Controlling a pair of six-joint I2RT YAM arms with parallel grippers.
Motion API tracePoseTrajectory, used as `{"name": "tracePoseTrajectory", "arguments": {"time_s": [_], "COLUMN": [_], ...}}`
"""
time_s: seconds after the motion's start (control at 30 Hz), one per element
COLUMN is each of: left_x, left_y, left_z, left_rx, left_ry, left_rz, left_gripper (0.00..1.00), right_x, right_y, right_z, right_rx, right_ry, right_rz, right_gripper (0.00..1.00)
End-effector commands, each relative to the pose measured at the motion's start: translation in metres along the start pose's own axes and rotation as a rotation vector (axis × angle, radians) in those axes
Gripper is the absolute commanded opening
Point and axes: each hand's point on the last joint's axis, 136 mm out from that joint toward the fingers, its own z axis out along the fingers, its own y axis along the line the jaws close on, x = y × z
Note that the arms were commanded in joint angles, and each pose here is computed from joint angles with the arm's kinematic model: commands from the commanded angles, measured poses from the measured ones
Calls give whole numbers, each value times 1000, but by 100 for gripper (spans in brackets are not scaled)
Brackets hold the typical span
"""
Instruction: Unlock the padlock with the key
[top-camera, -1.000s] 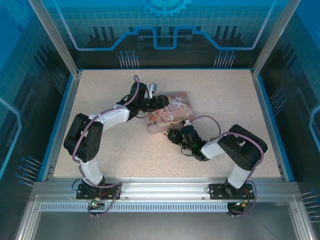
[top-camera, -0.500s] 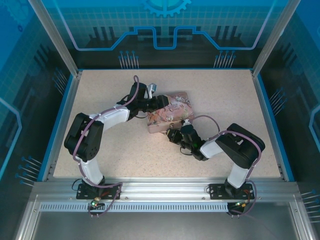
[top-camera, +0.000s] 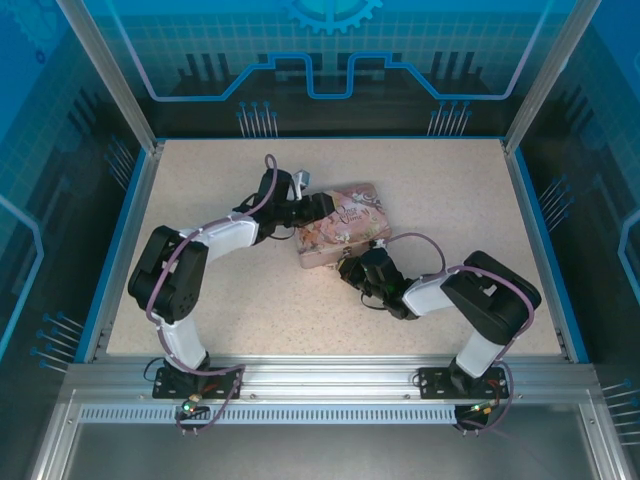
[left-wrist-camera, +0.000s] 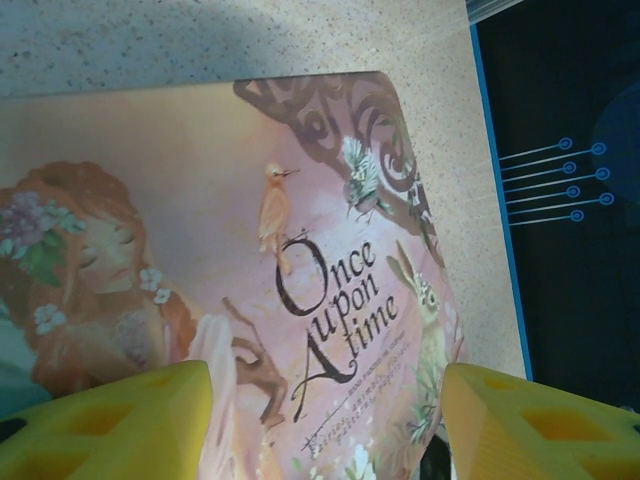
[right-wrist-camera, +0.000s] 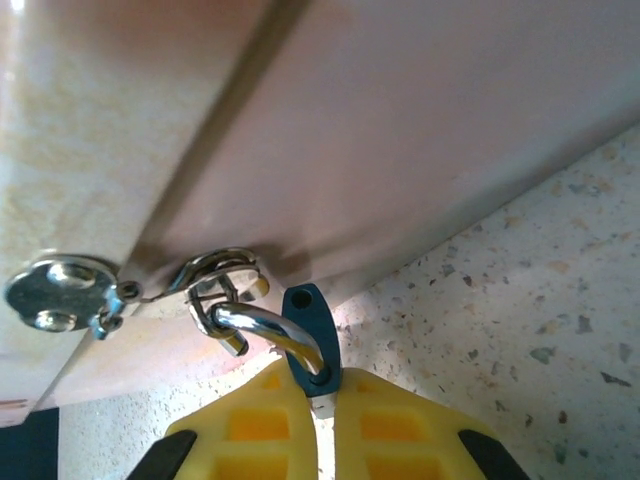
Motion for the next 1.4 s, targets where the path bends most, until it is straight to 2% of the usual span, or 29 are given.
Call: {"name": "tracePoseTrajectory", "arguments": {"time_s": [0.0, 0.43, 0.73, 1.0, 1.37], "left_x": [14, 36, 46, 54, 49], "left_y": [19, 42, 55, 63, 62], "left_z": [-1, 2, 4, 4, -1], "left_rx": [-40, -77, -103, -120, -123], "left_ry": [15, 47, 62, 72, 48], "left_rz": [-49, -86, -97, -104, -103], "left_gripper": [63, 63, 62, 62, 62], "right_x": [-9, -54, -74, -85, -76], "right_y": [-42, -48, -58, -31, -43], "right_z": [-5, -17, -20, -17, -21], "right_rx": [165, 200, 277, 145, 88], "right_ry": [-43, -125, -101, -59, 2], "right_rz": [61, 82, 40, -121, -187], "right_gripper": [9, 10, 11, 14, 21]}}
